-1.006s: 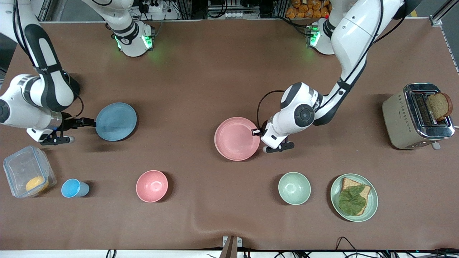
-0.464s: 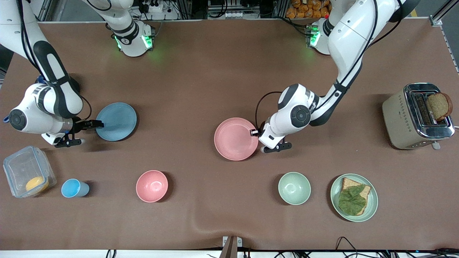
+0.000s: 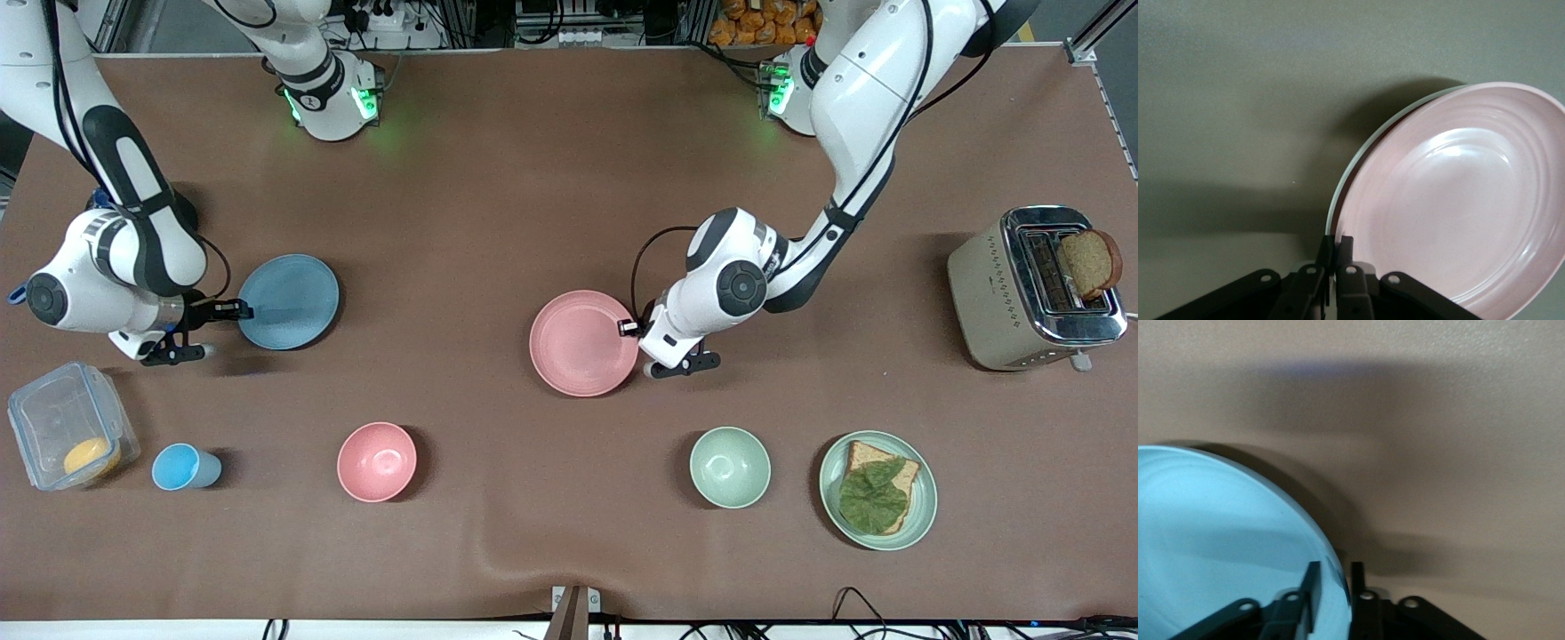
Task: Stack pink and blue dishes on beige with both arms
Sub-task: 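Lower the pink plate onto the beige plate while the right gripper grasps, then open the left gripper and withdraw while the right gripper lifts the blue plate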
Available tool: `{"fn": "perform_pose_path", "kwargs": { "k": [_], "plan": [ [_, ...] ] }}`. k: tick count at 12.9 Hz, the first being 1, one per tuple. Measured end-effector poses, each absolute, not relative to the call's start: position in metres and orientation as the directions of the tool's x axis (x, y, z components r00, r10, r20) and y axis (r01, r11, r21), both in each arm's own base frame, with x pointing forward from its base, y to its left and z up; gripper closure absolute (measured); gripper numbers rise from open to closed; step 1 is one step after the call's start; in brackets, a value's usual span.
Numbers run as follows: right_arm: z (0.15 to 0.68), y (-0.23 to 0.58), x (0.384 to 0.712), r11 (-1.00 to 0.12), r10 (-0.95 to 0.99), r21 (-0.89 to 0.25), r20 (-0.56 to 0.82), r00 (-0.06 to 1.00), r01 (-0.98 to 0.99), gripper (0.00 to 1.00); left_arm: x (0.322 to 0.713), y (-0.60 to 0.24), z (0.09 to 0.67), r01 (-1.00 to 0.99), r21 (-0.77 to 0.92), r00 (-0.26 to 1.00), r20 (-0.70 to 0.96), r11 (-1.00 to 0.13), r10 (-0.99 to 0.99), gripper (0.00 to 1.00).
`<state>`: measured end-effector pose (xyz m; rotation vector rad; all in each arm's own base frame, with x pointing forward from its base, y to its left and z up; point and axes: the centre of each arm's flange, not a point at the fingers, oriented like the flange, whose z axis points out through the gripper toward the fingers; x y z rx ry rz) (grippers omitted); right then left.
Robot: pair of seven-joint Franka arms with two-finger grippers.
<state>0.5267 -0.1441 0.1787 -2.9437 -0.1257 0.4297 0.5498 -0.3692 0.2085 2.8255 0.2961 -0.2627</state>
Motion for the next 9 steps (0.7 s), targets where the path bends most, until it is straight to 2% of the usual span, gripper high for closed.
{"fn": "perform_pose_path", "kwargs": {
  "k": [1, 2, 3, 6, 9],
  "plan": [
    [0.18, -0.144, 0.527, -0.982, 0.107, -0.18, -0.285, 0.953, 0.057, 0.91, 0.55, -0.369, 0.208, 0.228, 0.263, 0.962, -0.208, -0.938, 0.175, 0.91],
    [0.184, -0.143, 0.53, -0.981, 0.109, -0.189, -0.294, 0.95, 0.054, 0.97, 0.55, -0.369, 0.208, 0.228, 0.263, 0.962, -0.207, -0.937, 0.176, 0.91],
    [0.188, -0.143, 0.533, -0.979, 0.112, -0.195, -0.303, 0.946, 0.053, 0.97, 0.551, -0.369, 0.209, 0.228, 0.264, 0.962, -0.206, -0.937, 0.177, 0.84],
    [0.201, -0.143, 0.542, -0.977, 0.119, -0.208, -0.318, 0.941, 0.053, 0.97, 0.558, -0.369, 0.219, 0.228, 0.278, 0.966, -0.185, -0.933, 0.181, 0.52],
    [0.224, -0.131, 0.557, -0.965, 0.096, -0.262, -0.36, 0.928, -0.002, 0.97, 0.582, -0.352, 0.271, 0.189, 0.265, 0.982, -0.08, -0.946, 0.173, 0.22]
  ]
}}
